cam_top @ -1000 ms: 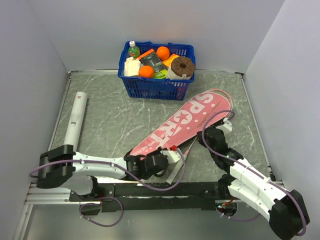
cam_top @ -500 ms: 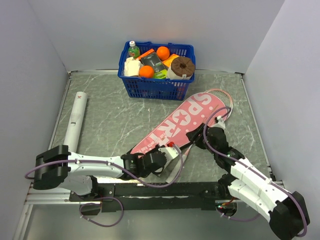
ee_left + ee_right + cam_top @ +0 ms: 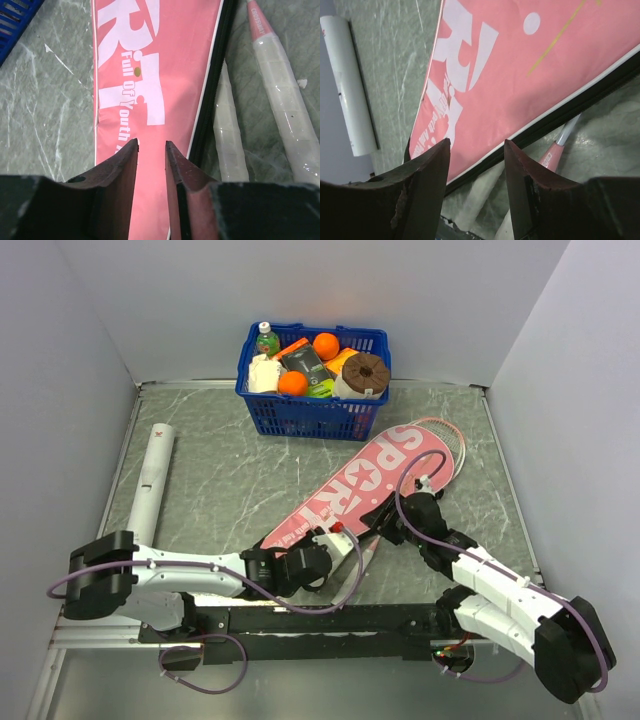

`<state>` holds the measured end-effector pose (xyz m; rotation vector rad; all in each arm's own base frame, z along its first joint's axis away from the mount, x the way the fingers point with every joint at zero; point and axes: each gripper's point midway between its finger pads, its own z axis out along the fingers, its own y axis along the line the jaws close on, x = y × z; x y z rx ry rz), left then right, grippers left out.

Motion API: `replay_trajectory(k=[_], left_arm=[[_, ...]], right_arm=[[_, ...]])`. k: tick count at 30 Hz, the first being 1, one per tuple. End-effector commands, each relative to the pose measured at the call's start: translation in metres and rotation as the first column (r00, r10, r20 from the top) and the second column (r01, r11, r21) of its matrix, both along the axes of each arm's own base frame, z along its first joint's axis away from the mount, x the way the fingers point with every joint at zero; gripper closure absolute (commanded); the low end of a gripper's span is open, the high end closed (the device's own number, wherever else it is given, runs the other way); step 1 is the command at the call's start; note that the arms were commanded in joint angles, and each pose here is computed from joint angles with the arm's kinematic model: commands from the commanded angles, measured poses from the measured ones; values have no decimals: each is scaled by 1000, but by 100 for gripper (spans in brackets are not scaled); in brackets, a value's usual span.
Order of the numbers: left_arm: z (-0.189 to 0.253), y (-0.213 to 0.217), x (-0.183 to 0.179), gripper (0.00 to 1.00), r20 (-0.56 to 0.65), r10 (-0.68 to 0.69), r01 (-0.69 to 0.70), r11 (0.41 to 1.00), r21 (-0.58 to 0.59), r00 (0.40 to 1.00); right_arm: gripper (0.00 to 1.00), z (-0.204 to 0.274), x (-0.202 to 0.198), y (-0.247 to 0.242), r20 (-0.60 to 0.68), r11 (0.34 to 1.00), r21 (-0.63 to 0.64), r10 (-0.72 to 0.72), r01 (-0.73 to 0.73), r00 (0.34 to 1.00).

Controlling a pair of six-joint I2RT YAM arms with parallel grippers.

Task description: Pack up the badminton gear

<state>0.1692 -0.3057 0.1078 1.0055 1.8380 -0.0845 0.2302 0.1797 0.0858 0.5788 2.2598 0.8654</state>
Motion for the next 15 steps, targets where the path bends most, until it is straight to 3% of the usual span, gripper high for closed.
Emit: replay_trajectory(k=[1, 15], left_arm=[[20, -2, 2, 66, 21, 31, -30, 997, -74, 999], [23, -5, 0, 63, 34, 28, -25, 996, -85, 999]], right_arm=[[45, 8, -6, 11, -7, 998, 52, 36, -35, 999], [45, -14, -21, 11, -107, 999, 38, 37, -33, 994]])
